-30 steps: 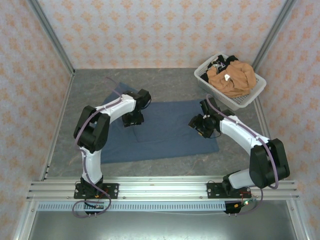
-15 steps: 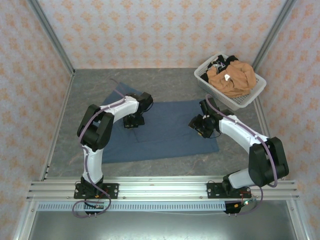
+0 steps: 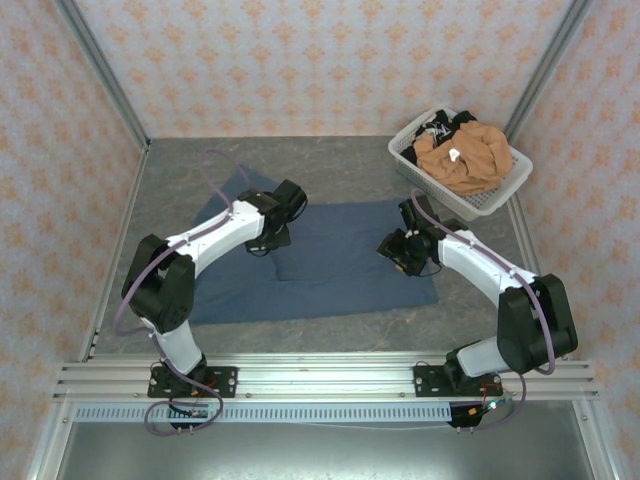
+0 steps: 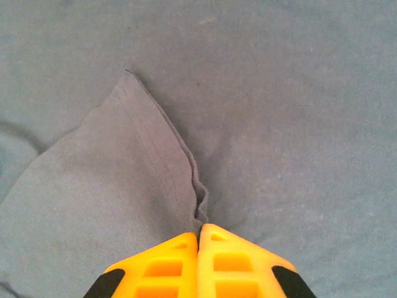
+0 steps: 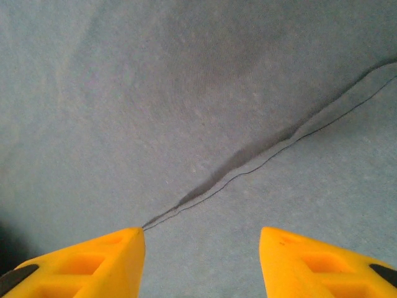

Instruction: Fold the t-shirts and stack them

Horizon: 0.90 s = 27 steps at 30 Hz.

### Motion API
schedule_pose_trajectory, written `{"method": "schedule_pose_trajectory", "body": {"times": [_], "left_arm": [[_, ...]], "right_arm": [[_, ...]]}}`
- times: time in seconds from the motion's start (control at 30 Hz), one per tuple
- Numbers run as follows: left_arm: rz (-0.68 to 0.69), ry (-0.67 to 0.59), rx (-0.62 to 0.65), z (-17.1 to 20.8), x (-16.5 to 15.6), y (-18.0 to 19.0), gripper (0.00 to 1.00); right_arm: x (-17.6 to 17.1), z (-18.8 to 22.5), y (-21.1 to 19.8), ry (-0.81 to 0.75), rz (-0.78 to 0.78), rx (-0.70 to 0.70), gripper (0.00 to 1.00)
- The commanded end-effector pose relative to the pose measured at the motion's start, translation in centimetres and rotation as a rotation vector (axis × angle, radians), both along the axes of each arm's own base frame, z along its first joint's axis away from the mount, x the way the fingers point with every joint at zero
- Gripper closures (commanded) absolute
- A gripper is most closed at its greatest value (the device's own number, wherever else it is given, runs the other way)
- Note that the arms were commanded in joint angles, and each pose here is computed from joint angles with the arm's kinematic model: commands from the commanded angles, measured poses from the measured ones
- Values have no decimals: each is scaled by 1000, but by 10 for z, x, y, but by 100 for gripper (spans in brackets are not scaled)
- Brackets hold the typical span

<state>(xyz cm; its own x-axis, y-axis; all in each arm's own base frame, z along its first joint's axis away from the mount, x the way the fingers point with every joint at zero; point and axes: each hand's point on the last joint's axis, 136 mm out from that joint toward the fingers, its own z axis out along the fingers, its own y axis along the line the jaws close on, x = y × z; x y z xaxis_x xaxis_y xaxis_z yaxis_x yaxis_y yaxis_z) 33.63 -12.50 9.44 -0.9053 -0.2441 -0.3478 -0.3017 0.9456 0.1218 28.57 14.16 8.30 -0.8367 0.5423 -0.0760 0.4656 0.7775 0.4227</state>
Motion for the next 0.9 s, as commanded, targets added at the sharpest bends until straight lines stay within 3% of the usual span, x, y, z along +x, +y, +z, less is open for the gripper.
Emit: {"method": "schedule_pose_trajectory", "body": {"times": [0.0, 0.03, 0.07, 0.1, 0.13, 0.17, 0.3, 0.43, 0.63, 0.87], "left_arm": [[6, -17, 38, -9, 4, 4, 100], [6, -7, 41, -12, 3, 4, 98], [6, -3, 41, -14, 3, 3, 87], [5, -4, 44, -13, 3, 3, 63], [11, -24, 49, -8, 3, 5, 48], [9, -52, 43, -1, 4, 5, 42], [31, -159, 20, 29, 3, 13, 41], [72, -89, 39, 15, -1, 28, 41], [167, -62, -79, -6, 14, 39, 41], [215, 17, 26, -21, 23, 65, 43]], "right_arm": [[-1, 1, 1, -4, 4, 4, 49], [-1, 1, 1, -4, 4, 5, 49], [-2, 1, 1, -3, 4, 4, 49], [-3, 1, 0, -3, 1, 4, 49], [-3, 3, 0, -5, 2, 6, 49], [-4, 3, 0, -4, 3, 4, 49], [-7, 0, -2, -1, 0, -2, 49], [-7, -3, 0, 2, -5, 11, 49], [1, -3, 6, 1, 2, 33, 51], [7, -5, 14, 5, 8, 62, 54]]}}
